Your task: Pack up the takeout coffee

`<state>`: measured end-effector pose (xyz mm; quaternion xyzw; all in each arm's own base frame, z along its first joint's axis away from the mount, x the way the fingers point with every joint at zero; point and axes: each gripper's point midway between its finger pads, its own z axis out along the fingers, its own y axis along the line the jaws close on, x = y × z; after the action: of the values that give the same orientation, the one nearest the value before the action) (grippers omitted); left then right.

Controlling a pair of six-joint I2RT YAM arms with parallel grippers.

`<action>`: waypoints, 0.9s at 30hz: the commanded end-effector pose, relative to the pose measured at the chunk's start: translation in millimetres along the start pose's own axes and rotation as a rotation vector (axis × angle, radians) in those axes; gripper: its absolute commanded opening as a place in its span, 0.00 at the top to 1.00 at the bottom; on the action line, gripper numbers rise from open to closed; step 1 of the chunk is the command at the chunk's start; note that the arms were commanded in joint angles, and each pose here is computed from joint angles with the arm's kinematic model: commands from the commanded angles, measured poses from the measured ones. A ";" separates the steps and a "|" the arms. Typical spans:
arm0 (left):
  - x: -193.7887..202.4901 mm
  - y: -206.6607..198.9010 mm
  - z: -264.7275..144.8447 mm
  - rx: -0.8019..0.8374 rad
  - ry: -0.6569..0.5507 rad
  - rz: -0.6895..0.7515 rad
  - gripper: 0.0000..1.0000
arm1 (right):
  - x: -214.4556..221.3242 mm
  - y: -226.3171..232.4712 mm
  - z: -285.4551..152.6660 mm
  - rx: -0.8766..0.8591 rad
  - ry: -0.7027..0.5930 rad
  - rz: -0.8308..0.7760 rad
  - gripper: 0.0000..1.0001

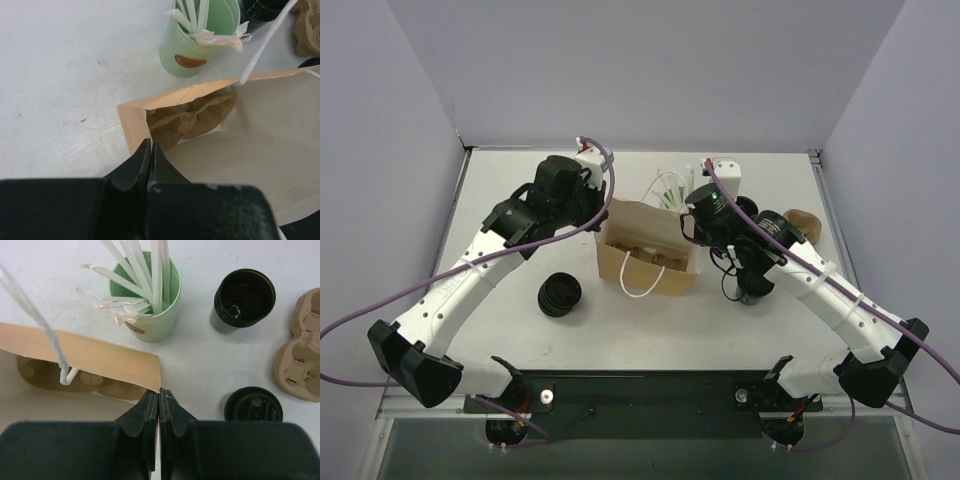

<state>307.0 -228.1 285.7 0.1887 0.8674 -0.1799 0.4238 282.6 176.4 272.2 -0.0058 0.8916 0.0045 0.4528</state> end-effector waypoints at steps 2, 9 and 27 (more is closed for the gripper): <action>-34.4 -10.6 -14.4 0.058 -0.287 -0.001 1.00 | -21.0 7.5 -5.3 -0.090 -0.128 -0.053 0.92; 26.5 -15.1 -17.4 0.108 -0.265 -0.083 1.00 | -6.0 34.9 -32.7 -0.330 -0.093 -0.042 0.52; 58.6 -28.3 -58.0 0.194 -0.335 -0.199 1.00 | -19.6 -78.0 -83.1 -0.038 -0.248 0.250 0.39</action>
<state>229.6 -216.0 260.6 0.1235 0.8006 -0.3021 0.5024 209.2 141.5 362.1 0.0496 0.7996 0.2294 0.5528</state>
